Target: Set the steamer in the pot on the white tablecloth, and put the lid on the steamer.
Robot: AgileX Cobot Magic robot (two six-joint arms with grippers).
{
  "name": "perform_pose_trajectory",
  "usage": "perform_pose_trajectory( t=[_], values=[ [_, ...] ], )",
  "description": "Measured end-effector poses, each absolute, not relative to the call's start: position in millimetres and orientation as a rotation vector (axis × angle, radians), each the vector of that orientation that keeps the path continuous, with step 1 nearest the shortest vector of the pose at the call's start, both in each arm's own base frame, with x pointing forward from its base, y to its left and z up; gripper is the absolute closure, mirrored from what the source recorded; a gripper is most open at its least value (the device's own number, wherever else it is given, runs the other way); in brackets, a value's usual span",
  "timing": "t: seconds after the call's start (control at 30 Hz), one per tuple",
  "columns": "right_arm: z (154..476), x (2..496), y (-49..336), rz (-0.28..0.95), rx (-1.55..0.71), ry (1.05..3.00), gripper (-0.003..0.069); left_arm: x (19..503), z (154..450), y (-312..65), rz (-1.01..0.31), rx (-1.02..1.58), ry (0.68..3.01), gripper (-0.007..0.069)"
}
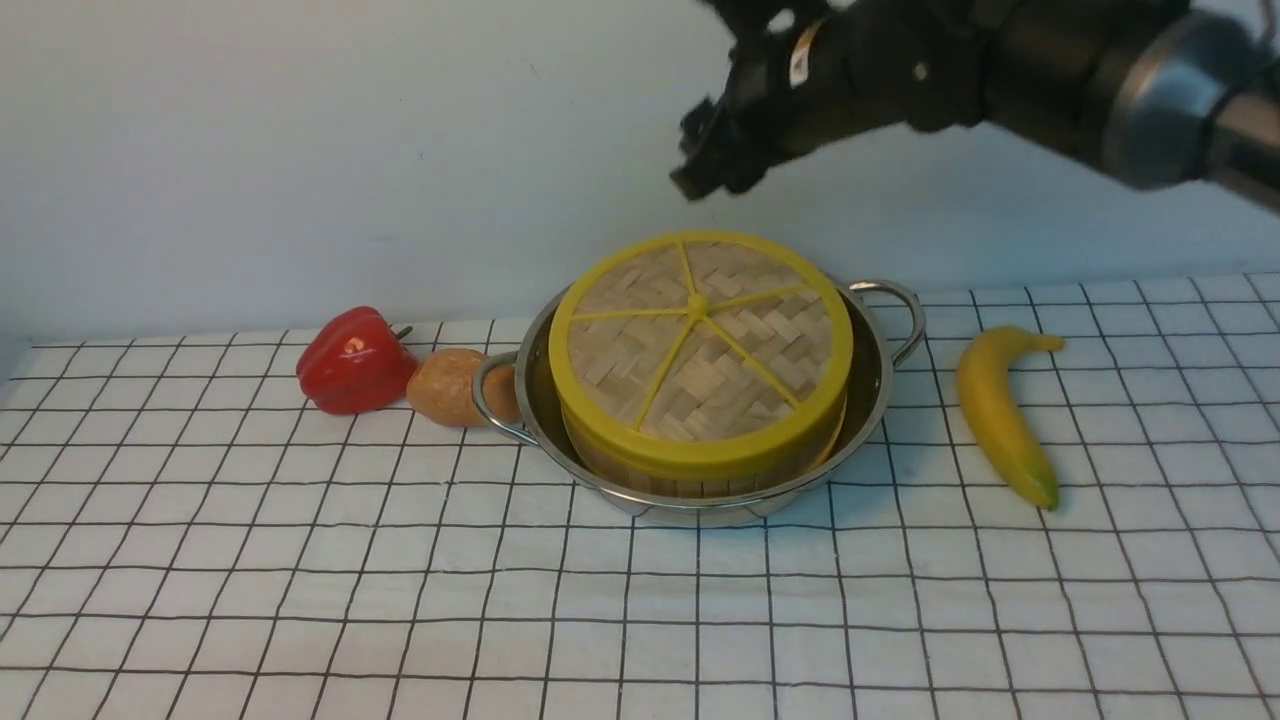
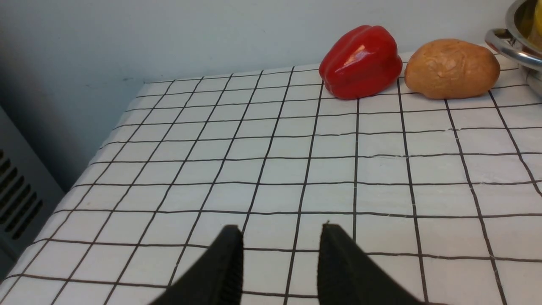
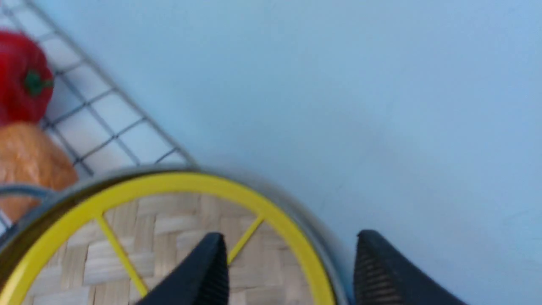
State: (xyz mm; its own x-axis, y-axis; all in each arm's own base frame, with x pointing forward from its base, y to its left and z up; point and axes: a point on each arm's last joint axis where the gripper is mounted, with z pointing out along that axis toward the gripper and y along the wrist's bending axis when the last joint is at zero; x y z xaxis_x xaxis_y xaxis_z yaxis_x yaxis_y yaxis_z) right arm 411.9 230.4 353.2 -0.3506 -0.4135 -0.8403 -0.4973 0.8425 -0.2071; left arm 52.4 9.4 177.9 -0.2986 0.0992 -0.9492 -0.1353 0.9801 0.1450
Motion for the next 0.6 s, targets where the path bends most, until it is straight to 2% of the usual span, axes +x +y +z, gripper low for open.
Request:
perform_pose_trajectory(
  t=[0.07, 0.1, 0.2, 0.33, 0.5, 0.6],
  values=[
    [380, 401, 222, 0.115, -0.599, 1.947, 0.0466, 52, 178, 9, 0.23, -0.026, 1.86, 0.0382],
    [397, 393, 216, 0.14, -0.542, 1.923, 0.0573, 52, 178, 9, 0.23, -0.026, 1.86, 0.0382],
    [421, 380, 208, 0.201, -0.451, 1.896, 0.0664, 52, 178, 9, 0.23, -0.026, 1.86, 0.0382],
    [443, 367, 202, 0.278, -0.36, 1.848, 0.0671, 52, 178, 9, 0.23, -0.026, 1.86, 0.0382],
    [447, 363, 200, 0.315, -0.331, 1.857, 0.0671, 52, 178, 9, 0.23, -0.026, 1.86, 0.0382],
    [440, 354, 191, 0.269, -0.309, 2.008, 0.067, 52, 178, 9, 0.23, -0.026, 1.86, 0.0382]
  ],
)
